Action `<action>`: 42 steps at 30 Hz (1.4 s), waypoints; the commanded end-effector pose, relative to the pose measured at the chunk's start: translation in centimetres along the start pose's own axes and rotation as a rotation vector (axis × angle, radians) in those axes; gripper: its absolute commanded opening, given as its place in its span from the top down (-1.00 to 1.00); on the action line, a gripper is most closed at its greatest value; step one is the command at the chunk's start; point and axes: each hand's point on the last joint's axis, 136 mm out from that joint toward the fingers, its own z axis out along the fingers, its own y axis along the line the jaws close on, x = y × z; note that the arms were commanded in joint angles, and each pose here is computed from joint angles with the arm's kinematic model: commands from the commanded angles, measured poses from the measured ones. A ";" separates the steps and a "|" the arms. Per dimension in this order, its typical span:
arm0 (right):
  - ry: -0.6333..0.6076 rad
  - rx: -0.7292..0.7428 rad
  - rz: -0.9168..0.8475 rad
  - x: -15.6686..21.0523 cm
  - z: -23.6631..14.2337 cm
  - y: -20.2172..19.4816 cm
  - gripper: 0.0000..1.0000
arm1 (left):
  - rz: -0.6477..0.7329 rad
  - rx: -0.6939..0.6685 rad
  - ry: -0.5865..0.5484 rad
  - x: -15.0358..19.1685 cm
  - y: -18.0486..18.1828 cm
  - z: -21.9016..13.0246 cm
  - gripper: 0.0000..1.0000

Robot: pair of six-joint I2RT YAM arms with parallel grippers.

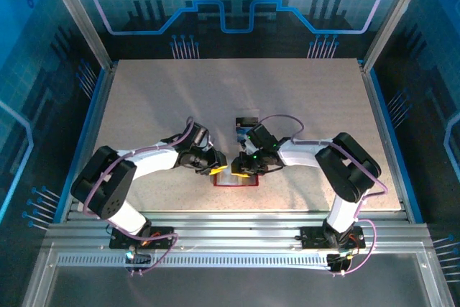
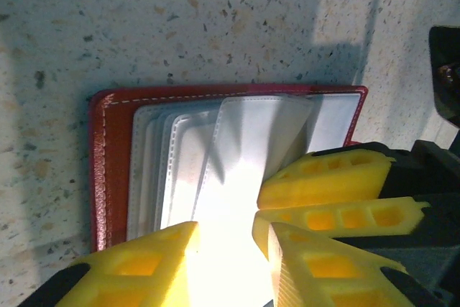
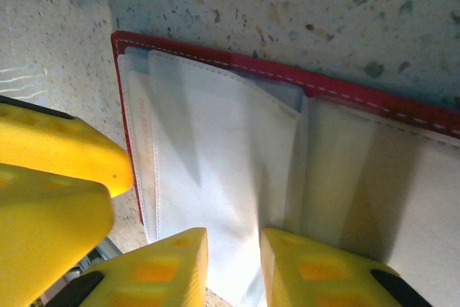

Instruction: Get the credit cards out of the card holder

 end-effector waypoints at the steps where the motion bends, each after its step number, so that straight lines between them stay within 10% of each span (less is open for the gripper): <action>1: 0.014 0.007 0.053 0.7 0.0 -1.3 0.47 | -0.001 0.018 0.028 0.1 -1.0 0.3 0.32; 42: 0.007 -0.022 0.092 0.8 -0.1 -2.4 0.54 | 0.027 -0.032 0.005 0.3 -1.2 -0.5 0.11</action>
